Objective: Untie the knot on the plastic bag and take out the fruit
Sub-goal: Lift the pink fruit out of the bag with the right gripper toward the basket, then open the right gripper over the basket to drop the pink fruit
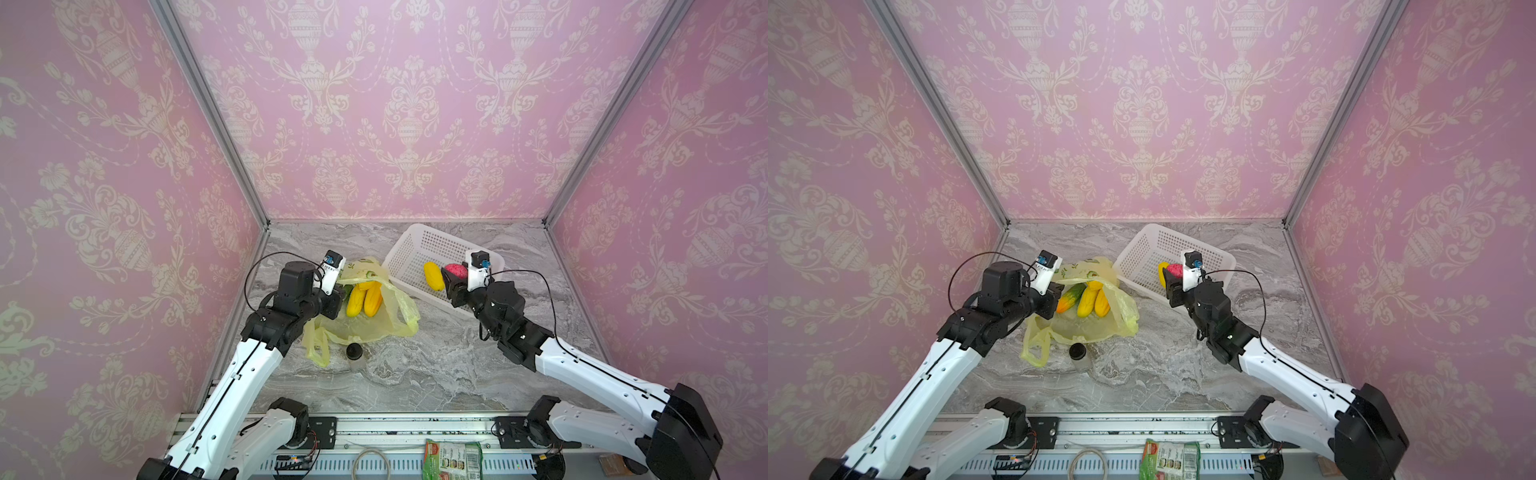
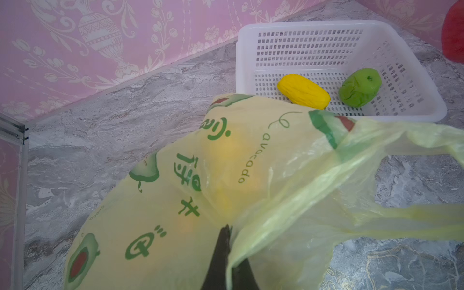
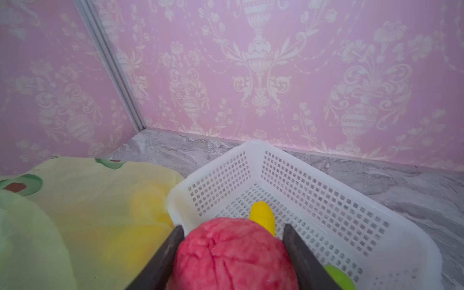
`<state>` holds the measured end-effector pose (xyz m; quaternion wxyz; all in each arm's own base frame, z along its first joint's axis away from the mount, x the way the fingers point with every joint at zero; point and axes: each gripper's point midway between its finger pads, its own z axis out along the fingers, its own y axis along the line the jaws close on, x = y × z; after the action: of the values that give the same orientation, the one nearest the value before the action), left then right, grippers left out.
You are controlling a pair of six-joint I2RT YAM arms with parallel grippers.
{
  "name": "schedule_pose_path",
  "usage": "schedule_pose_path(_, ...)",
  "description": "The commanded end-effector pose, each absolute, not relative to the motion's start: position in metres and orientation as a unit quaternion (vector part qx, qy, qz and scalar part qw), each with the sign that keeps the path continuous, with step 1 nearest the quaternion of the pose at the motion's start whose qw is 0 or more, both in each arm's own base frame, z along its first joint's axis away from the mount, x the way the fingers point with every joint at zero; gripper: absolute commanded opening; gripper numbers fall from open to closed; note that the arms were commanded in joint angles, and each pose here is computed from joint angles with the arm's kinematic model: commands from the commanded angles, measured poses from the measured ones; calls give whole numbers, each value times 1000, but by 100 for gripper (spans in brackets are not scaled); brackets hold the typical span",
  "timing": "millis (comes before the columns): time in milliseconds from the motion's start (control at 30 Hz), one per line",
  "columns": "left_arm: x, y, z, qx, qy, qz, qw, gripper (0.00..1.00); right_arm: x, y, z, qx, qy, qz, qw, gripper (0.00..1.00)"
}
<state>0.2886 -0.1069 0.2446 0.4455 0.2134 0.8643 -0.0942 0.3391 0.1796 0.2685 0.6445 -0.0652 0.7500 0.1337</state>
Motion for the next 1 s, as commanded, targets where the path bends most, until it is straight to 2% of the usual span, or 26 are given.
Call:
schedule_pose_path(0,288,-102,244,205,870,-88,440,0,356,143,240,10,788,99,608,11)
schedule_pose_path(200,289,-103,241,206,870,-88,439,0,406,127,188,60,851,71,516,13)
schedule_pose_path(500,291,-108,233,210,876,-98,423,0,471,148,126,36,904,15,425,20)
schedule_pose_path(633,288,-106,240,211,871,-94,435,0,483,154,97,27,919,3,393,23)
schedule_pose_path(667,287,-106,242,212,869,-97,437,0,484,154,93,27,920,4,392,26)
schedule_pose_path(733,288,-108,240,212,869,-100,436,0,484,156,89,26,919,12,394,42)
schedule_pose_path(800,291,-109,232,214,875,-100,423,0,484,157,93,27,917,21,398,53)
schedule_pose_path(900,293,-114,231,222,875,-111,416,0,481,157,104,34,911,31,410,79)
schedule_pose_path(967,290,-117,235,227,869,-120,423,0,479,158,120,35,902,46,428,86)
